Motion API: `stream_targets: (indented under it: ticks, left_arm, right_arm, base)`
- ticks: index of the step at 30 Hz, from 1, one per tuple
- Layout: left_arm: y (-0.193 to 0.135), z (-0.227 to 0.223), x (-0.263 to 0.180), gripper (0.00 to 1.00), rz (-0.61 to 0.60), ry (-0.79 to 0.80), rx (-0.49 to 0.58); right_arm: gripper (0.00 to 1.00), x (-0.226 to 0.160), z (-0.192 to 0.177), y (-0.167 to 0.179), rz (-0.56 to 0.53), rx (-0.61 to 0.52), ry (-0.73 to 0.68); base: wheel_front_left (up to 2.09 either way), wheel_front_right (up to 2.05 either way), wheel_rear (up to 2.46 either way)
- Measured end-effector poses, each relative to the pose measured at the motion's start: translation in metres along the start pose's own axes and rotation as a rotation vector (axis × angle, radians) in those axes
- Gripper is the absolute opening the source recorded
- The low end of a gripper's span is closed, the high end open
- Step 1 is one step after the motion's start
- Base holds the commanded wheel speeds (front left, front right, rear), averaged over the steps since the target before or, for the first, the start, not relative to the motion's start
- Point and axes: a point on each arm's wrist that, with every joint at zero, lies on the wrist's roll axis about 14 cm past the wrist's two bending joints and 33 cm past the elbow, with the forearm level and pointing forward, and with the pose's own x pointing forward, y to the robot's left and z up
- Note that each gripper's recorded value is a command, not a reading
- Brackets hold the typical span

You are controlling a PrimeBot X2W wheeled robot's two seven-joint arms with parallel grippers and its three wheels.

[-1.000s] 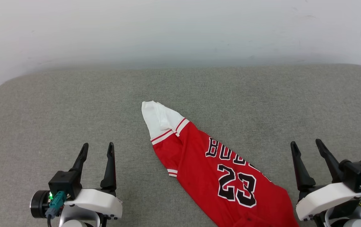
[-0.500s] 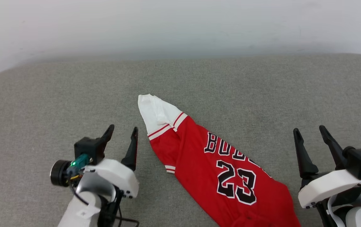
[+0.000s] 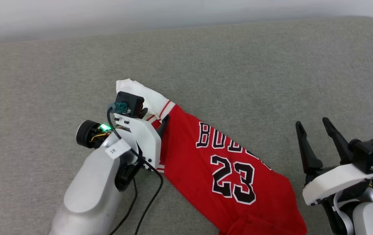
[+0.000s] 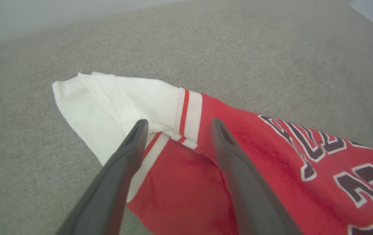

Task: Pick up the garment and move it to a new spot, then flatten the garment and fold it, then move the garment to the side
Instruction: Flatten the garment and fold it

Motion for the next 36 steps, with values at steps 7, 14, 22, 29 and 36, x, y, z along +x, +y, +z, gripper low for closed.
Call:
stream_targets:
  ticks: [7, 14, 22, 29, 36]
  left_arm:
    - [0.0, -0.044, 0.024, 1.0, -0.042, 0.226, -0.003]
    - [-0.004, -0.044, 0.033, 0.0, -0.075, 0.234, 0.022]
    - [0.014, 0.007, 0.019, 0.0, -0.021, 0.032, 0.099]
    - [0.047, 0.004, -0.037, 0.0, 0.11, -0.02, 0.088]
    - [0.063, -0.06, -0.102, 0.0, 0.248, 0.084, -0.041]
  right_arm:
    - [1.0, -0.001, -0.016, -0.012, -0.038, 0.017, 0.039]
    - [1.0, -0.005, -0.025, -0.02, -0.067, 0.032, 0.057]
    - [1.0, -0.003, -0.023, -0.019, -0.066, 0.044, 0.05]
    - [1.0, 0.0, -0.02, -0.006, -0.03, 0.04, 0.056]
    - [1.0, 0.002, -0.016, 0.01, 0.018, 0.041, 0.057]
  base:
    - [0.0, 0.0, 0.0]
    - [0.0, 0.0, 0.0]
    - [0.0, 0.0, 0.0]
    - [0.0, 0.0, 0.0]
    - [0.0, 0.0, 0.0]
